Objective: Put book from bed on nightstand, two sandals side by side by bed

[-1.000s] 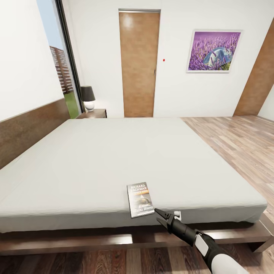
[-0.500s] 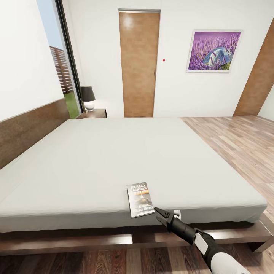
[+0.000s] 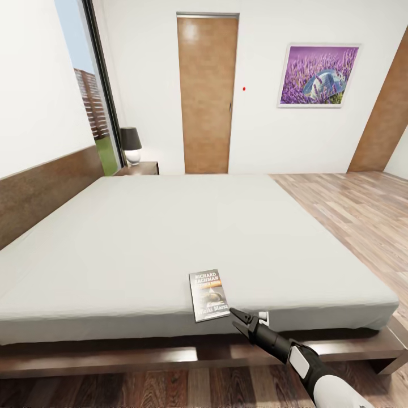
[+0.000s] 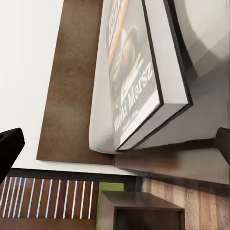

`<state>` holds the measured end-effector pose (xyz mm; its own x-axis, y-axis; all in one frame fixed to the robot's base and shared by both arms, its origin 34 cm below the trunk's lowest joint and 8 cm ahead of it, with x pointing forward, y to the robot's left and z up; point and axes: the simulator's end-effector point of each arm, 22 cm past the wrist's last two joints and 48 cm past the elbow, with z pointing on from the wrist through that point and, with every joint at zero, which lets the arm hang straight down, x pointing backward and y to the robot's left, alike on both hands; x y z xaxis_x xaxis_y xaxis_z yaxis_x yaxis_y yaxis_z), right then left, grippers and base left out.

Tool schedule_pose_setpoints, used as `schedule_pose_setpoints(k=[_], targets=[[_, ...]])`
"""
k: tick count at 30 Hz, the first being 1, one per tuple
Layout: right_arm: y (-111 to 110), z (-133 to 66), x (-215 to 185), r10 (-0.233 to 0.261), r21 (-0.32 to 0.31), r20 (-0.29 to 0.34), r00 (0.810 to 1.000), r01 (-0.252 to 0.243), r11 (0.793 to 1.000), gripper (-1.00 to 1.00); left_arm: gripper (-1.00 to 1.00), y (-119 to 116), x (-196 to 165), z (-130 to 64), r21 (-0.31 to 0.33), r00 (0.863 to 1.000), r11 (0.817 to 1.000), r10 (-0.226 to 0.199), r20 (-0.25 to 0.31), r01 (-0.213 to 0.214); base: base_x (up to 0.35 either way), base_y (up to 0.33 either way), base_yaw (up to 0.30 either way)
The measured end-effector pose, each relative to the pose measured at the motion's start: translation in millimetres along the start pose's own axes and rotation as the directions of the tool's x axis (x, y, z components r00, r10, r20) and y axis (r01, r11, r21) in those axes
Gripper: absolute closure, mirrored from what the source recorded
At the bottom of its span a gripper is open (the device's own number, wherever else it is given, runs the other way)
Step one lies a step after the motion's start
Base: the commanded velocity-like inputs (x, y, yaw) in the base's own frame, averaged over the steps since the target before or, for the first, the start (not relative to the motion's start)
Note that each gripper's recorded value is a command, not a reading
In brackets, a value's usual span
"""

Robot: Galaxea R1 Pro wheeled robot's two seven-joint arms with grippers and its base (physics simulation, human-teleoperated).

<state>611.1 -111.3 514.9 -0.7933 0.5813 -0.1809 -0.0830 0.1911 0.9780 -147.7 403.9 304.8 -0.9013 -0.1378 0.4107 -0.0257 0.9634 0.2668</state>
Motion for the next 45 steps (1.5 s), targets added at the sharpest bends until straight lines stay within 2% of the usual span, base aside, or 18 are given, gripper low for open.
schedule_pose_setpoints(k=[3,45], targets=[[-6.2,-0.2,2.3,0.0,0.0,0.0,1.0,0.0,1.0,-1.0,-1.0,-1.7,-1.3,6.4,0.0,1.0,1.0,0.0,0.0,0.0,0.0,0.0,0.0],[1.0,8.0,-2.2,-0.01,-0.01,0.0,1.0,0.01,1.0,-1.0,-1.0,-1.7,-1.4,6.4,0.0,1.0,1.0,-0.001,0.0,0.001,0.0,0.0,0.0]])
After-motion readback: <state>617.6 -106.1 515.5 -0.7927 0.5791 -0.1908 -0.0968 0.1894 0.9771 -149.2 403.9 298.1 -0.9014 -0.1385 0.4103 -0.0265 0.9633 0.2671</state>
